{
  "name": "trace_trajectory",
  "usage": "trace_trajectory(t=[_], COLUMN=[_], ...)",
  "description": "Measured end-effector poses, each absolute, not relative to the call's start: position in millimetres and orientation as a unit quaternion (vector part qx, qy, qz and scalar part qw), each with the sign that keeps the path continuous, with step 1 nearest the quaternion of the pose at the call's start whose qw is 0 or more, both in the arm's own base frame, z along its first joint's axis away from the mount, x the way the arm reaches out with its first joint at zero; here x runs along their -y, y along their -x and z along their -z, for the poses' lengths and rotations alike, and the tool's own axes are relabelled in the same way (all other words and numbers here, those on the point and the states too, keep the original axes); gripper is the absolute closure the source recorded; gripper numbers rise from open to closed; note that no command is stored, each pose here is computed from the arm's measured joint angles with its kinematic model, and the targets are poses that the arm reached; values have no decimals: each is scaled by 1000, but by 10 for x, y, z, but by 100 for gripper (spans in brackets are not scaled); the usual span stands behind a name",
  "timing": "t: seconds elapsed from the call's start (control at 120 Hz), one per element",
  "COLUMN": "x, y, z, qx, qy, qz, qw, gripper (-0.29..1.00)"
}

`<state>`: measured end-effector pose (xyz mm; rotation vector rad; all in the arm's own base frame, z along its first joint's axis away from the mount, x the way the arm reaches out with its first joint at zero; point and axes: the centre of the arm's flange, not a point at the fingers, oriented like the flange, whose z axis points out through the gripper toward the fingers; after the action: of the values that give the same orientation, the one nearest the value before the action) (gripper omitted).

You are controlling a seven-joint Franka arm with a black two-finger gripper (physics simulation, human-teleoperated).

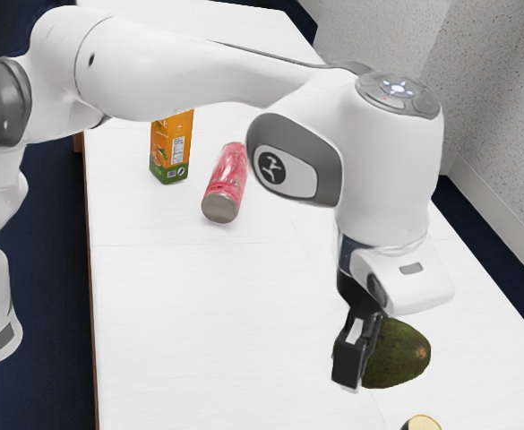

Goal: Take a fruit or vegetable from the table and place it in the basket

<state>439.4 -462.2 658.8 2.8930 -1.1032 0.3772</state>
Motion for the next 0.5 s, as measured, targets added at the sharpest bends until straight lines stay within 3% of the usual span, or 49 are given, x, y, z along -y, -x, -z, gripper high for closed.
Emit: trace_trajectory(t=[0.15,0.5], x=[4817,5544], y=[-4718,-4259], z=[-6465,-6432], qx=[353,411], qy=[-926,-898], qz=[-130,-154], qw=[22,26], gripper=[24,24])
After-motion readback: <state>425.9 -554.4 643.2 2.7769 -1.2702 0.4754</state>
